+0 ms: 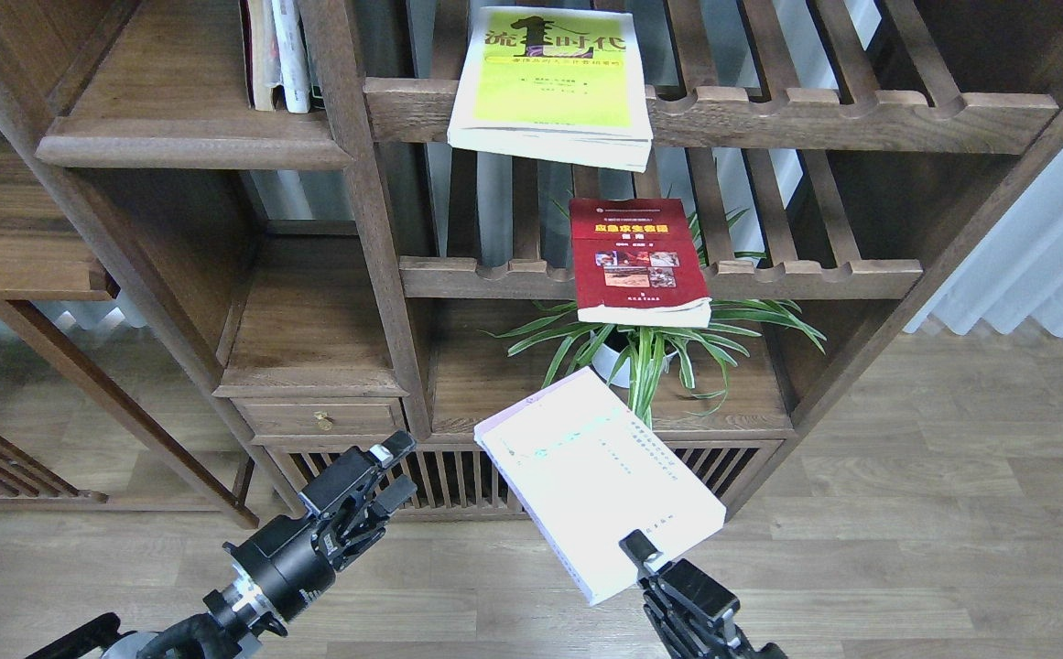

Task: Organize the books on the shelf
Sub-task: 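Carry the white book toward the left gripper, lowering it, then grasp the white book's edge with the left gripper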

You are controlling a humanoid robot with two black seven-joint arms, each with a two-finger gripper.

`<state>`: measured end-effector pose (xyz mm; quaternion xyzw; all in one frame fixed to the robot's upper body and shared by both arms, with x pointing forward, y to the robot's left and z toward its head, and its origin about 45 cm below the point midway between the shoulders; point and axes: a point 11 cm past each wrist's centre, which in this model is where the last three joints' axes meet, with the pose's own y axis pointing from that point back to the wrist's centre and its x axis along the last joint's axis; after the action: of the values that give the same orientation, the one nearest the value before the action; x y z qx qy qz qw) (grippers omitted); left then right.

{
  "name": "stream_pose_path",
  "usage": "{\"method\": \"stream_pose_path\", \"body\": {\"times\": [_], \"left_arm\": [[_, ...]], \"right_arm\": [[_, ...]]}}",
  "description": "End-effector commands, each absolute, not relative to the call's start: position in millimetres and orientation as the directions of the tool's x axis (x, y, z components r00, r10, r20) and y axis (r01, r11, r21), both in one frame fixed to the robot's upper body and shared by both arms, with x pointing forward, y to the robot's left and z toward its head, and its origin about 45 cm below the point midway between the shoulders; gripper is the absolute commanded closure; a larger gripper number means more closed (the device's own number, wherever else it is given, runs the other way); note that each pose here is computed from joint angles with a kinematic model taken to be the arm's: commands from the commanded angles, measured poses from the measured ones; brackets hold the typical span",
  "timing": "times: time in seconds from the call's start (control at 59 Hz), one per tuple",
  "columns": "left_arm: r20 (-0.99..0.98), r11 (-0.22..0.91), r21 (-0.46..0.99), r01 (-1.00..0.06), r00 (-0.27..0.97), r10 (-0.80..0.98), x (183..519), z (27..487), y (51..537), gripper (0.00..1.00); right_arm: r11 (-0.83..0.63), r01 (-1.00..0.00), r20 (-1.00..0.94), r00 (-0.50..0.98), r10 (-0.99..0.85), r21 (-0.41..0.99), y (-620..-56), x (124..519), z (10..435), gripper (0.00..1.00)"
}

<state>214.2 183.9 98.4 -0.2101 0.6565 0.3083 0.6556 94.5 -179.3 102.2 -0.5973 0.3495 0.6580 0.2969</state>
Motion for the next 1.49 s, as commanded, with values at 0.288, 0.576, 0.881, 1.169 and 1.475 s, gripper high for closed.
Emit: {"method": "stream_pose_path", "body": {"times": [0.288, 0.576, 0.881, 1.169, 1.475], "left_arm": [[-0.982, 0.716, 0.169, -0.678, -0.057, 0.178, 211.6, 96.0, 202.2, 0.00], [-0.981, 0.727, 0.180, -0.663, -0.065, 0.184, 206.6, 92.7, 199.3, 0.00], [-0.972, 0.742, 0.186, -0.644, -0.014, 0.233, 212.7, 97.1, 203.9, 0.00], [-0.943, 0.713, 0.292, -0.638, -0.067, 0.326, 193.4, 83.9, 241.3, 0.00], [-0.933, 0.699, 0.313, -0.642, -0.070, 0.353, 191.9, 83.6, 253.6, 0.00]], "right_arm": [[-0.636, -0.772, -0.999, -0.044, 0.022, 0.020, -139.7, 104.4, 111.4, 0.95], [-0.654, -0.755, -0.996, -0.013, 0.089, -0.048, -111.5, 111.9, 122.3, 0.95], [-0.655, -0.756, -0.998, -0.036, 0.056, -0.010, -115.7, 110.7, 109.7, 0.94], [-0.653, -0.757, -0.999, -0.018, 0.038, -0.011, -119.4, 123.0, 106.4, 0.94], [-0.653, -0.758, -0.999, -0.034, 0.019, 0.014, -118.3, 127.0, 94.8, 0.94]]}}
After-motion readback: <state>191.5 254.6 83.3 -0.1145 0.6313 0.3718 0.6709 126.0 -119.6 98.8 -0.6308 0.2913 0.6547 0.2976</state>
